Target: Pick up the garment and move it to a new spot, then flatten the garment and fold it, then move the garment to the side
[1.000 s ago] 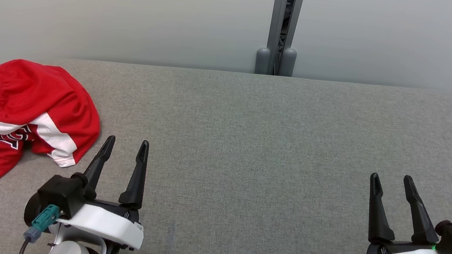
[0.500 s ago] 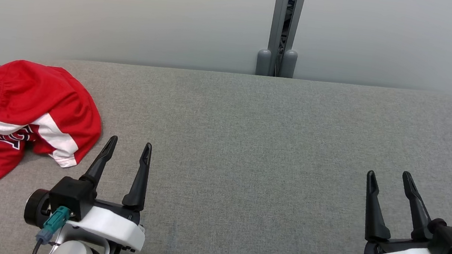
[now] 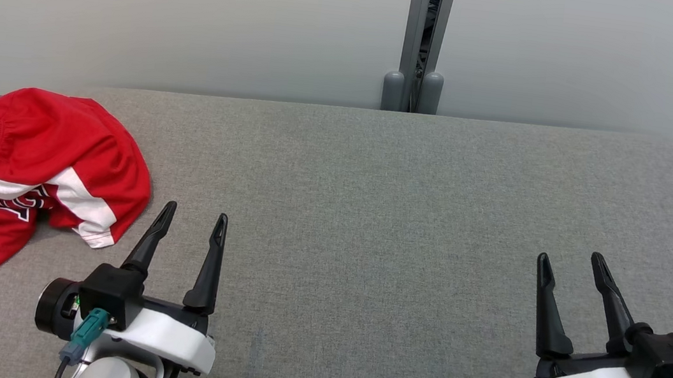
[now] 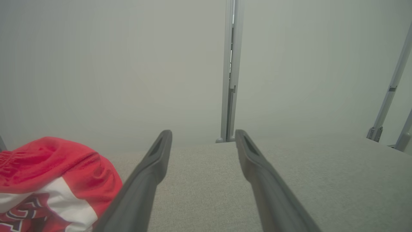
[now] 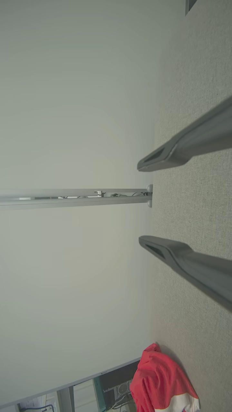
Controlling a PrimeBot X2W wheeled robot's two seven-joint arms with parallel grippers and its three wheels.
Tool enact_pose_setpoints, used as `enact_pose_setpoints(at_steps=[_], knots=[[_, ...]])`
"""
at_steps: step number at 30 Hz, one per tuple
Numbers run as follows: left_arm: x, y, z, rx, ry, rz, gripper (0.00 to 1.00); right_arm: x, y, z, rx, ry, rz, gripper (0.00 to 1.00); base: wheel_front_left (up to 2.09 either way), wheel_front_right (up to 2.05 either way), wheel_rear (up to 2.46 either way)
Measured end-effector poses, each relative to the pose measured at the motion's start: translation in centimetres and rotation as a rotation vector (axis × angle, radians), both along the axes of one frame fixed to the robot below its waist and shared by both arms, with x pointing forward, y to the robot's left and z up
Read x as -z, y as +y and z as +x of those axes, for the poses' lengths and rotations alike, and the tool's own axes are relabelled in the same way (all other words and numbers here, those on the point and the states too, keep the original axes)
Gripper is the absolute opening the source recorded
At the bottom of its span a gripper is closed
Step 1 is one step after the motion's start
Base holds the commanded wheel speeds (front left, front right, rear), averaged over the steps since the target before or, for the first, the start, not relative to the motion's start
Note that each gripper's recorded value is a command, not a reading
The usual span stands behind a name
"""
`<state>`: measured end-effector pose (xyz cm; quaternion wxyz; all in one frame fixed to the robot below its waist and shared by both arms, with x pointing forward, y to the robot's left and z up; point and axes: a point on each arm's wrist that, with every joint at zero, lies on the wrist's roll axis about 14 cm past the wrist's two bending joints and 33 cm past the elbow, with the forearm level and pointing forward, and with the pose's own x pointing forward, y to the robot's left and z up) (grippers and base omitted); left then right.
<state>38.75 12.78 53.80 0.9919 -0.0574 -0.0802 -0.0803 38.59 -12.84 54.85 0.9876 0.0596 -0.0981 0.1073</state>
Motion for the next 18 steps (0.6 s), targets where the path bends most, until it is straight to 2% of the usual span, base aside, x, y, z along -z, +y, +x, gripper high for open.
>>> enact_pose_setpoints(at_steps=[14, 18], knots=[[0.4, 0.6, -0.1, -0.017, 0.012, 0.005, 1.00, 0.3, 0.5, 0.2, -0.015, 0.009, 0.003, 1.00, 0.00, 0.00, 0.00], [-0.3, 2.3, -0.1, -0.081, -0.008, 0.009, 1.00, 0.4, 1.7, 0.6, -0.048, 0.013, 0.005, 1.00, 0.00, 0.00, 0.00]])
